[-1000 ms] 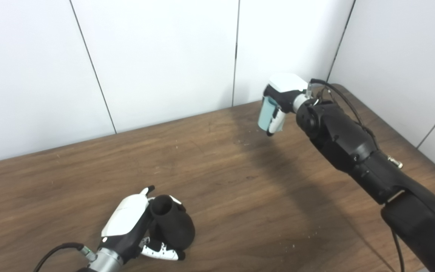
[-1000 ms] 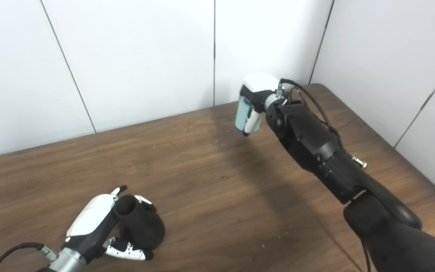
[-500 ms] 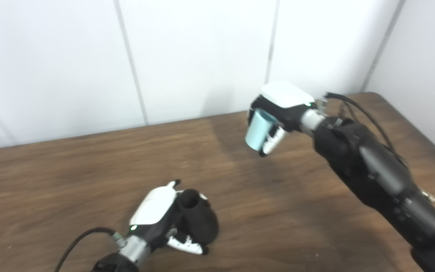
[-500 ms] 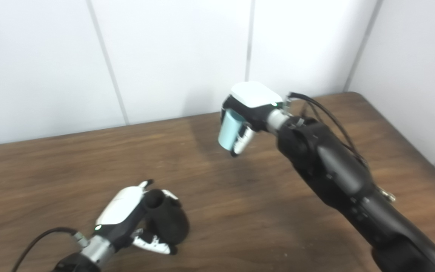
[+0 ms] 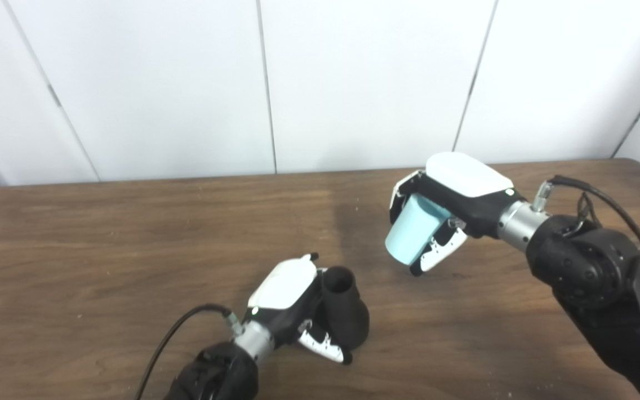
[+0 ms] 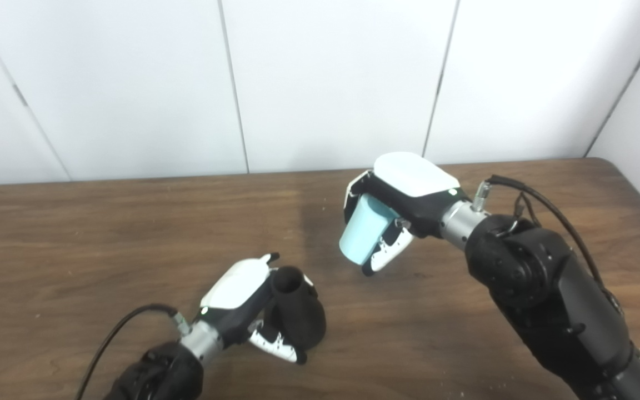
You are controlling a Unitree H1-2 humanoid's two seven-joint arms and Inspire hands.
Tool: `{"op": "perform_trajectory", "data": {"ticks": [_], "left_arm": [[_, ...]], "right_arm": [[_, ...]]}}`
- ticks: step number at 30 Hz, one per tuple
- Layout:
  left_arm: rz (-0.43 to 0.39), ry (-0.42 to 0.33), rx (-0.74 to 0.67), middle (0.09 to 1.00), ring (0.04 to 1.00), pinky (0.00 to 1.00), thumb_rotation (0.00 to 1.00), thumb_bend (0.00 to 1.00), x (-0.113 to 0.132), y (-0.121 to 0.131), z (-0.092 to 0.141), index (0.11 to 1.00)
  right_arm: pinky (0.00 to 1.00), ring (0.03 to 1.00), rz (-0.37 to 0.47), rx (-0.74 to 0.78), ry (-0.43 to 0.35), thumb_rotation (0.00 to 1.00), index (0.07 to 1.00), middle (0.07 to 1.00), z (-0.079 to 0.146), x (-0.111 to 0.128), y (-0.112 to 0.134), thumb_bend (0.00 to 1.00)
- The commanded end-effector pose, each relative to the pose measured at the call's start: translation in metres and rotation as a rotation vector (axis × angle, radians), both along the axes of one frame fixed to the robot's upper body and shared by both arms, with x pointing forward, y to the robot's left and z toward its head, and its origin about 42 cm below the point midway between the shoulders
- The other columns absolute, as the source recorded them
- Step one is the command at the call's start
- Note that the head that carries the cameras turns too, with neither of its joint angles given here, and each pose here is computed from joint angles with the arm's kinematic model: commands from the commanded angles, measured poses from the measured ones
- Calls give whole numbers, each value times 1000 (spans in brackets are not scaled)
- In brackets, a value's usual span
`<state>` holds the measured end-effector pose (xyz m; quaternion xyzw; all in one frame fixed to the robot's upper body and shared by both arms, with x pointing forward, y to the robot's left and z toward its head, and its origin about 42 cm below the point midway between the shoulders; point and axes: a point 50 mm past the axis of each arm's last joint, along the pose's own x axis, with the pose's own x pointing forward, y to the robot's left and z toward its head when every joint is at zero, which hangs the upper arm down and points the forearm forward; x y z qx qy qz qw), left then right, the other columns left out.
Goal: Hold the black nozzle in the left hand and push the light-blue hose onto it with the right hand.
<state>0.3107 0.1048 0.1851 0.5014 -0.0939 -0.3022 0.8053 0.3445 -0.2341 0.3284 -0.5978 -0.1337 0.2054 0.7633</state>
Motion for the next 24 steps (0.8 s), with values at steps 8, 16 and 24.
{"op": "perform_trajectory", "data": {"ticks": [8, 16, 24], "left_arm": [[-53, 201, 209, 555, 795, 1000, 0, 511, -8, -5, -18, 448], [-25, 147, 324, 560, 779, 1000, 0, 510, -12, -5, -22, 448], [-4, 73, 359, 547, 734, 1000, 0, 514, -17, 0, -28, 463]], "right_arm": [[319, 445, 47, 16, -99, 0, 473, 491, 20, -10, 8, 502], [324, 441, 76, 39, -129, 0, 477, 496, 33, -23, 17, 502], [344, 433, 85, 41, -144, 0, 476, 493, 34, -30, 21, 503]]}}
